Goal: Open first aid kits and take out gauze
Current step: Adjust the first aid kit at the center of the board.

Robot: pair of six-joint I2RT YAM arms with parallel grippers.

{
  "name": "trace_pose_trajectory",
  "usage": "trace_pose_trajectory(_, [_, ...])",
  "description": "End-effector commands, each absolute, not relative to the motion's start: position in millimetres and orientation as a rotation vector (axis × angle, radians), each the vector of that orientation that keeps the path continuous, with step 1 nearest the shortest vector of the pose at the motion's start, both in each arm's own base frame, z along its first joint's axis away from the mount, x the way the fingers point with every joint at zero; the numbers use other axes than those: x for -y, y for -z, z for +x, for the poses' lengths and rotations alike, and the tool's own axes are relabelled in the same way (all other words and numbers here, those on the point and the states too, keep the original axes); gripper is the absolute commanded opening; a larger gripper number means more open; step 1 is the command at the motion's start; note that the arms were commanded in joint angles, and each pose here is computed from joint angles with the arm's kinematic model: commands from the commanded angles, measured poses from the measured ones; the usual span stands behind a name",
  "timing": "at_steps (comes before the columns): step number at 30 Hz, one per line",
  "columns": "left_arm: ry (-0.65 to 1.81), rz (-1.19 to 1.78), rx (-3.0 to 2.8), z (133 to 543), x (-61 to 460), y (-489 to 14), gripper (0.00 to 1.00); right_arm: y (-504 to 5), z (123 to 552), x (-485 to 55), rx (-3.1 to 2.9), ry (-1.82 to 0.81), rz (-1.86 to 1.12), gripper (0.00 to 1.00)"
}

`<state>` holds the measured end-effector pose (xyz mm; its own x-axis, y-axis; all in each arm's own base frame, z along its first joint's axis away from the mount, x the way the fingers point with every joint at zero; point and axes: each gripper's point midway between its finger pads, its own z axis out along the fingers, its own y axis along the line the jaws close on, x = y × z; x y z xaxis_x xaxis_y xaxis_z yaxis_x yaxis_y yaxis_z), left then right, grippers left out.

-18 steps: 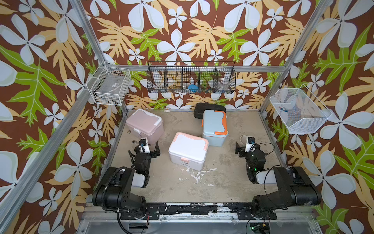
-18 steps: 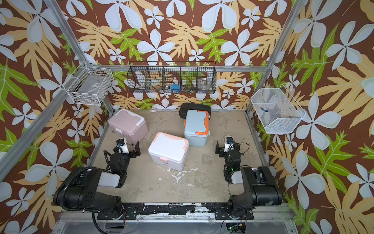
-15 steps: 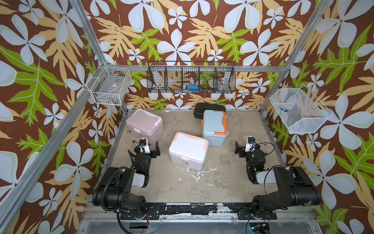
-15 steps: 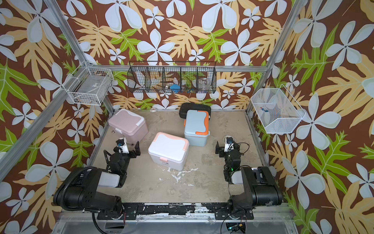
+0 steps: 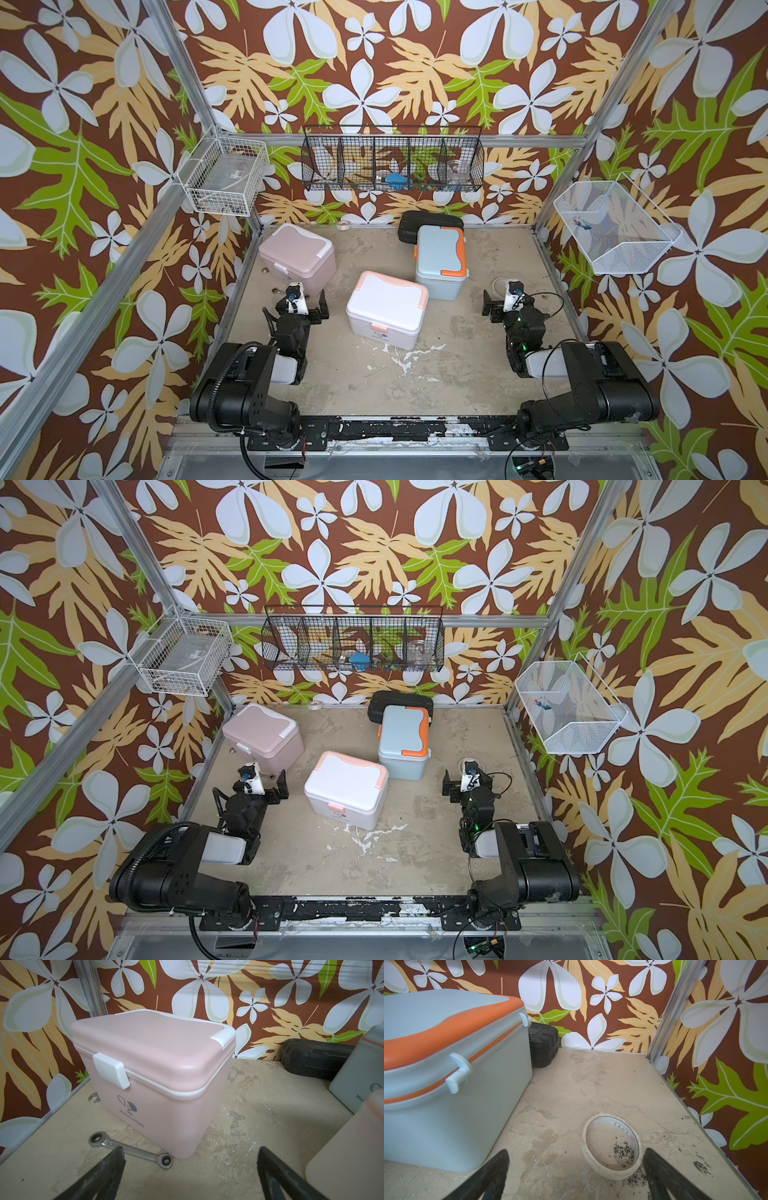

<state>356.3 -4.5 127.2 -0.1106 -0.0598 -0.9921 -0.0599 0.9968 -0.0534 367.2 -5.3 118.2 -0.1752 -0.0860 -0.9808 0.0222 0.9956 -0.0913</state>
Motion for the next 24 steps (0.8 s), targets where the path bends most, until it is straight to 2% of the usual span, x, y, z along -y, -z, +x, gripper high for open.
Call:
trace_pose_trajectory(1, [-0.001,-0.088,-1.654,357,5,-134,1.0,-124,369,6,-1.723,0.105,-0.048,1.0])
trace_pose_trajectory(24, [-0.01,-0.112,-1.631,352,0,-144,1.0,-127,369,2,-1.726,0.12,-0.069,1.0])
